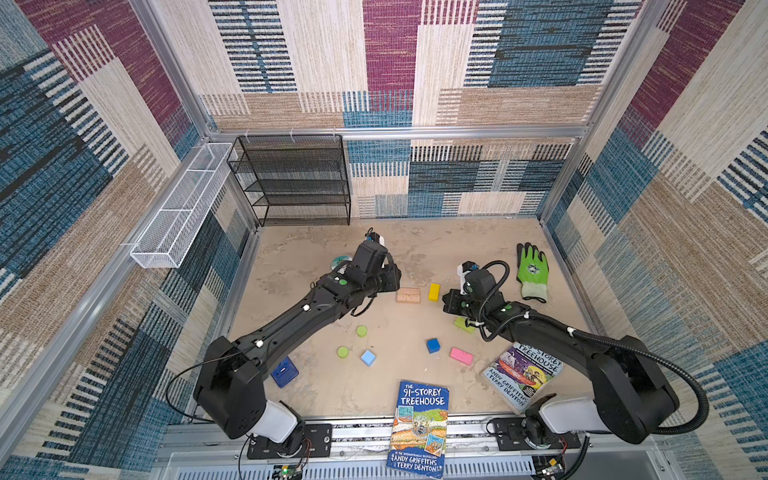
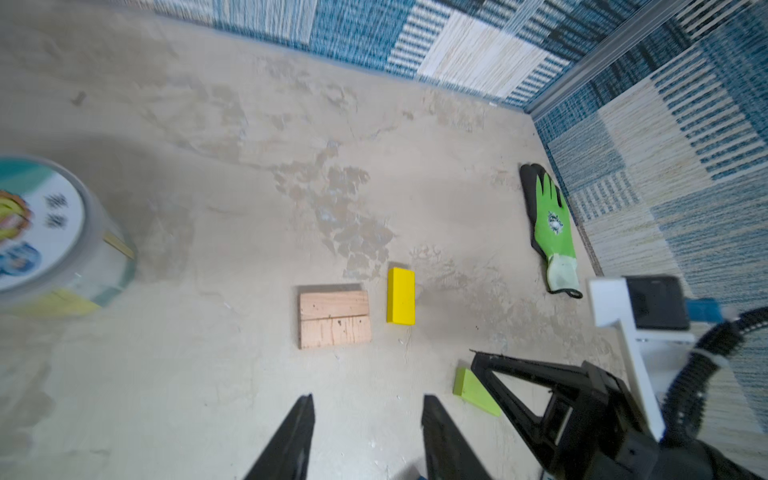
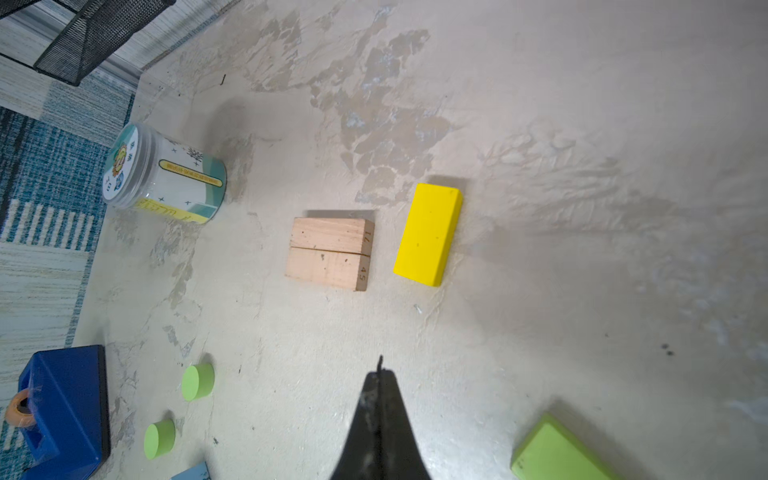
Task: Build the wood block tower
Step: 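Raise both grippers away from the planks and move the right gripper toward the lime-green block, then lower the right gripper over the lime-green block and close on it, then lift the lime-green block with the right gripper and carry it over the planks, then lower the lime-green block onto the planks and open the right gripper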
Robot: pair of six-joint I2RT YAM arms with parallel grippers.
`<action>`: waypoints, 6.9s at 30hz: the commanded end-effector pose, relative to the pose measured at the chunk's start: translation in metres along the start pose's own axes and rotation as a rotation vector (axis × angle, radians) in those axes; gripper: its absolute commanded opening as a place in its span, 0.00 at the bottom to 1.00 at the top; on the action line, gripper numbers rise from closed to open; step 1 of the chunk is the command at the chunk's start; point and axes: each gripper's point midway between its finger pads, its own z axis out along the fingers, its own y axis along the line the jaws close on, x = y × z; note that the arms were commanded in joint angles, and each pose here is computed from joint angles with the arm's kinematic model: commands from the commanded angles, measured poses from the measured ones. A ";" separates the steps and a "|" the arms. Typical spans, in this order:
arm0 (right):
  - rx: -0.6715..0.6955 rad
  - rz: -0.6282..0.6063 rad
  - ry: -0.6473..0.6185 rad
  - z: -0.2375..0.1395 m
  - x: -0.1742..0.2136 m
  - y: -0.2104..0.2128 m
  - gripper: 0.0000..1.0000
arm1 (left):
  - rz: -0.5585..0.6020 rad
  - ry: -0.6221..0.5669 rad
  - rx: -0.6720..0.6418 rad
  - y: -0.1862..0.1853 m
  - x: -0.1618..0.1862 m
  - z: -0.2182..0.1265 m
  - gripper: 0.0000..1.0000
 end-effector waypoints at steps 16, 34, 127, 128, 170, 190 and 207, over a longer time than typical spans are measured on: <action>0.271 0.006 0.089 -0.033 0.031 -0.040 0.62 | 0.068 0.031 -0.145 0.076 0.003 -0.003 0.50; 0.231 -0.089 0.170 -0.006 0.016 -0.058 1.00 | 0.049 0.075 -0.116 0.079 0.011 0.015 0.48; 0.412 -0.157 0.327 0.010 0.057 -0.051 0.18 | 0.031 0.140 -0.099 0.083 0.021 0.031 0.45; 0.403 -0.157 0.321 0.010 0.054 -0.047 0.18 | 0.031 0.140 -0.100 0.083 0.022 0.030 0.45; 0.265 -0.201 0.290 0.104 0.009 0.083 0.20 | 0.002 0.124 -0.173 0.122 0.019 0.004 0.45; 0.324 -0.147 0.281 0.109 0.008 0.076 0.23 | -0.015 0.125 -0.174 0.127 0.020 0.001 0.45; 0.337 -0.142 0.290 0.116 0.010 0.073 0.28 | -0.023 0.125 -0.178 0.130 0.021 0.000 0.45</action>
